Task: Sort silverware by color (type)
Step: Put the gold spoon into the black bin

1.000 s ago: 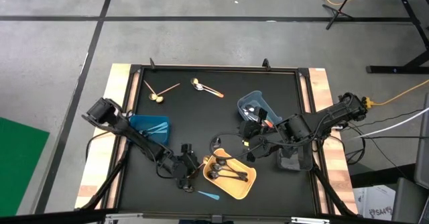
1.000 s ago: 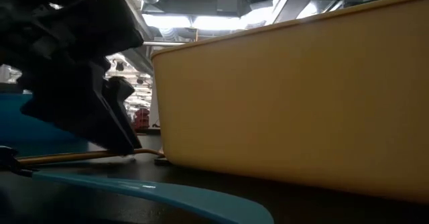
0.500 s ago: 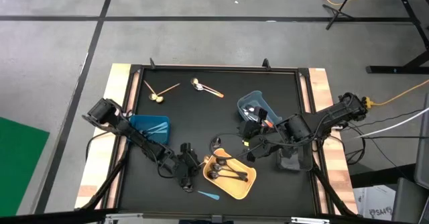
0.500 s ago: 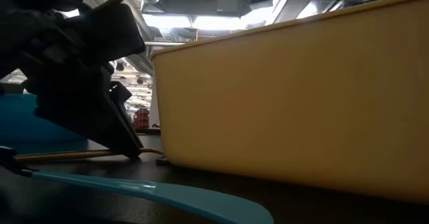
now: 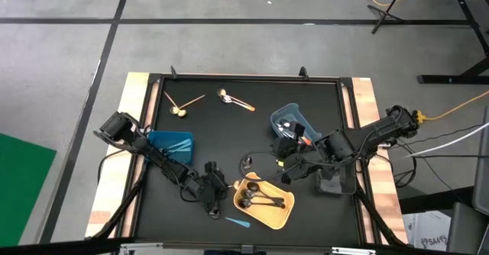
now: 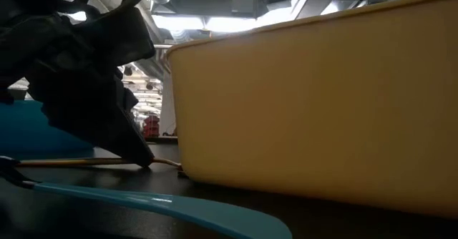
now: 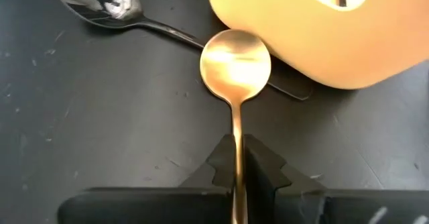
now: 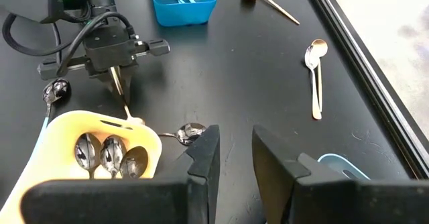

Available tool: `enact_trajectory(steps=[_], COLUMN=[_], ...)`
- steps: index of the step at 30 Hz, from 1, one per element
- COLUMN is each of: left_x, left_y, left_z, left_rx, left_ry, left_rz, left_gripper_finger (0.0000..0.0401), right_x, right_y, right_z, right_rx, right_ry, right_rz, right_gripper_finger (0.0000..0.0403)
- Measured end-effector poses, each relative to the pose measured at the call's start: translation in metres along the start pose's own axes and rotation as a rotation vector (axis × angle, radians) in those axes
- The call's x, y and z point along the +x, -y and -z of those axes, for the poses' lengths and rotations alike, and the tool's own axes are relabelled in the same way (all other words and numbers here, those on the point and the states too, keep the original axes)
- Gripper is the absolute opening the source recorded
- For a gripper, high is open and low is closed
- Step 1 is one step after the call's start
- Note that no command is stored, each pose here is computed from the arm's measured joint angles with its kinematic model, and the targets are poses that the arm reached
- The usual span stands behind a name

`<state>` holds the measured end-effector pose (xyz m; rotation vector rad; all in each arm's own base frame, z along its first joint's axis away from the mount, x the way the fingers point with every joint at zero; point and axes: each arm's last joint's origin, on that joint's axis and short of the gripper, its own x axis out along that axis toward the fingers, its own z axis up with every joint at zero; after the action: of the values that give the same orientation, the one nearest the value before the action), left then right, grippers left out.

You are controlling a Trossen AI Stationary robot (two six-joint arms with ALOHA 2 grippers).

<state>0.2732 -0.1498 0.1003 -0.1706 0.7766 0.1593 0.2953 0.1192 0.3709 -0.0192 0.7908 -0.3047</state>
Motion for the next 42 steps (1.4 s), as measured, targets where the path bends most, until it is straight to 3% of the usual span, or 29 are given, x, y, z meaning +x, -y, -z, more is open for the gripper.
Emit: enact_trajectory(steps=[10, 17, 27, 33, 42], left_x=[-0.007, -0.026, -0.076, -0.115, -0.146], left_y=[-0.011, -0.03, -0.065, -0.078, -0.077], left_z=[-0.012, -0.046, -0.102, -0.132, -0.156], left_rx=[-0.046, -0.084, -0.08, -0.092, -0.046], left_ry=[0.091, 0.27, 0.527, 0.702, 0.95], left_rz=[-0.119, -0.266, -0.468, -0.434, -0.146], left_gripper_finger=[0.0005, 0.0004, 0.0007, 0.0008, 0.0009], right_x=[0.0, 0.0, -0.002, -0.002, 0.007], right_y=[0.0, -0.001, -0.003, 0.0, 0.004], right_z=[0.0, -0.004, -0.02, -0.023, -0.026], right_rx=[0.006, 0.112, 0.315, 0.34, 0.25], right_ry=[0.002, 0.041, 0.247, 0.305, 0.276], right_rz=[0.0, 0.005, 0.071, 0.141, 0.149], right_gripper_finger=[0.0078, 0.0078, 0.0078, 0.0078, 0.0078])
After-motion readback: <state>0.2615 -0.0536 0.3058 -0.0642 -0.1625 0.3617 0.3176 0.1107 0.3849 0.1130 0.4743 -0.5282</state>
